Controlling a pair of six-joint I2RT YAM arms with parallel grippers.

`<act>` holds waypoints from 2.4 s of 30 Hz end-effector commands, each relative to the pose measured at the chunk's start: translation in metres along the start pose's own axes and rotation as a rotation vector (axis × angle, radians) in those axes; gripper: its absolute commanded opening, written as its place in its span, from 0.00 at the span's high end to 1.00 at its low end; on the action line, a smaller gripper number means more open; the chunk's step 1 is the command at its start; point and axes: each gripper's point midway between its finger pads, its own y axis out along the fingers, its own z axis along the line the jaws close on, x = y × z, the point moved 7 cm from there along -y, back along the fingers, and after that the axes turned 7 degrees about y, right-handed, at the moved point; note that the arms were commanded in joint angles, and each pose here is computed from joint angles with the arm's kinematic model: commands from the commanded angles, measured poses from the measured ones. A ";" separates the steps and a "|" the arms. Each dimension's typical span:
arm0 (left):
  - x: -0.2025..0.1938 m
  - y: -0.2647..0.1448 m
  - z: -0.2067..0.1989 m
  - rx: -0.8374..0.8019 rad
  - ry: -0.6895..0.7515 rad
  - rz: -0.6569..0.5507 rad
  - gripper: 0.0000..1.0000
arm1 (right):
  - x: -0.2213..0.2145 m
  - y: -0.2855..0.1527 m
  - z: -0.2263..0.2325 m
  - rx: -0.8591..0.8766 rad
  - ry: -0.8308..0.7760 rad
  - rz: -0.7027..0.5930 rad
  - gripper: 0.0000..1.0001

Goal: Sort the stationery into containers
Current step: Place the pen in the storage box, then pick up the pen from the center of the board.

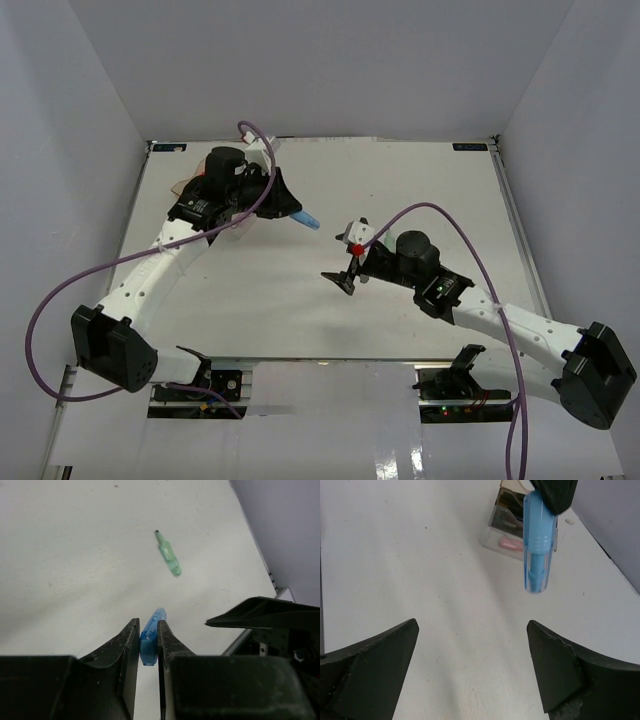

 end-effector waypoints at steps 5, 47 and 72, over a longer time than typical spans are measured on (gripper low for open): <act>-0.002 -0.014 0.063 0.375 -0.008 -0.212 1.00 | -0.019 -0.026 0.000 -0.145 0.093 0.040 0.10; -0.049 0.034 0.249 0.700 -0.379 -0.451 0.35 | -0.072 -0.066 -0.015 -0.609 0.385 0.183 0.09; -0.031 -0.059 0.136 0.534 -0.155 -0.329 0.02 | -0.145 -0.069 -0.083 -0.968 0.706 0.493 0.11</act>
